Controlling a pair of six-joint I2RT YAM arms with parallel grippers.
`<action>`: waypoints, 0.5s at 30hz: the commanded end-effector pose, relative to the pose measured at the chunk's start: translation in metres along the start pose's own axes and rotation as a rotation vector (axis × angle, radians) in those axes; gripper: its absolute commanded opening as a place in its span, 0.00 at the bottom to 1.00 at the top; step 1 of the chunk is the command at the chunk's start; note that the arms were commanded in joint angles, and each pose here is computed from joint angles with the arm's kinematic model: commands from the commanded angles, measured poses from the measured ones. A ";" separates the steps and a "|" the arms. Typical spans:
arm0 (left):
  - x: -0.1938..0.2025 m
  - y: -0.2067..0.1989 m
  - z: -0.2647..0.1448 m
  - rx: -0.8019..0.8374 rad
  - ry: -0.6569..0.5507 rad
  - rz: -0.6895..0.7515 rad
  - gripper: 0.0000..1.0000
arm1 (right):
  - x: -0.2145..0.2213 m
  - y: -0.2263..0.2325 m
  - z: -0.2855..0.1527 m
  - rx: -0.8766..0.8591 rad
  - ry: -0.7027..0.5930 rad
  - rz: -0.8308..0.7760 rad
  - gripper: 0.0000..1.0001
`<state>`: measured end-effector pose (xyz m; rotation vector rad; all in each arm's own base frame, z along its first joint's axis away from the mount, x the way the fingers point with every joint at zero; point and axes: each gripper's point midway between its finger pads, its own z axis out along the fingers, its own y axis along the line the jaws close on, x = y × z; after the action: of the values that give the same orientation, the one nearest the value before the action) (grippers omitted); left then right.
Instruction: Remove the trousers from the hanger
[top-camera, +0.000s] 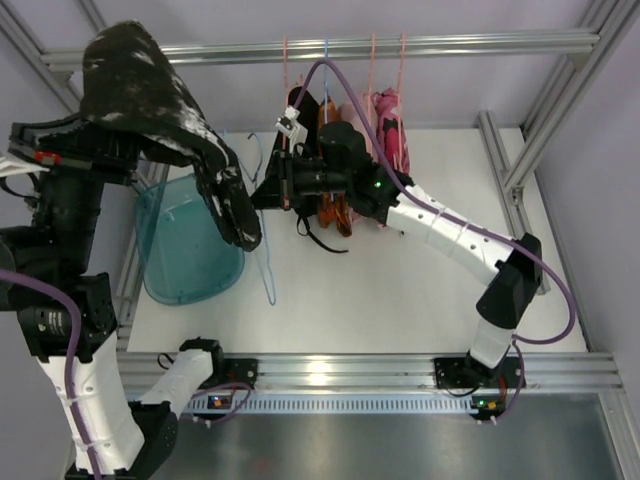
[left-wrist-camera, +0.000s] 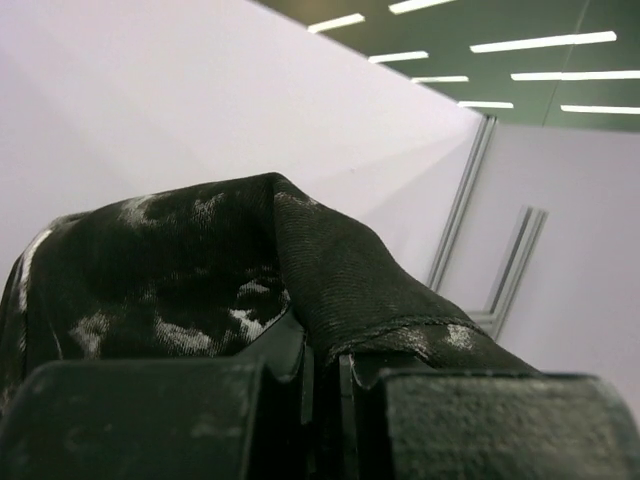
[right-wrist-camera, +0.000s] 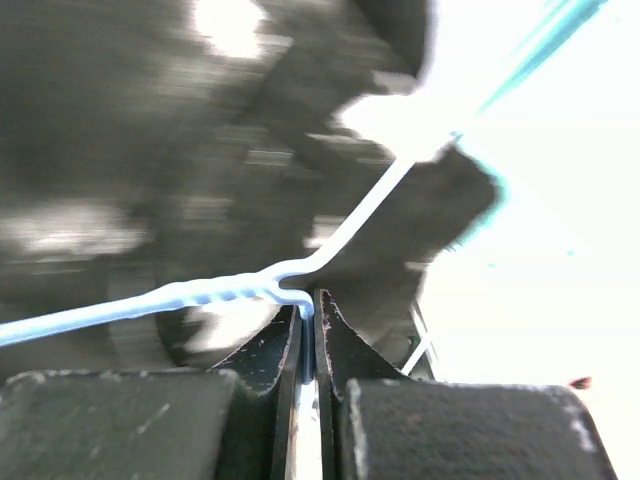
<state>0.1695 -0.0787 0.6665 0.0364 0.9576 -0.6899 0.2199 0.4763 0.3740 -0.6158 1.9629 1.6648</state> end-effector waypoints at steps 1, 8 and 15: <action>-0.097 -0.043 -0.013 0.072 -0.336 0.071 0.00 | 0.004 -0.009 0.005 0.023 0.004 -0.016 0.00; -0.117 -0.020 -0.044 -0.157 -0.416 0.257 0.00 | -0.005 0.007 0.001 0.005 -0.024 -0.046 0.00; -0.081 0.042 -0.094 -0.499 -0.324 0.416 0.00 | -0.010 0.048 -0.021 -0.071 -0.045 -0.131 0.00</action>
<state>0.1008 -0.0020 0.6703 -0.2108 0.7826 -0.2382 0.2190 0.4778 0.3561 -0.6322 2.0086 1.6131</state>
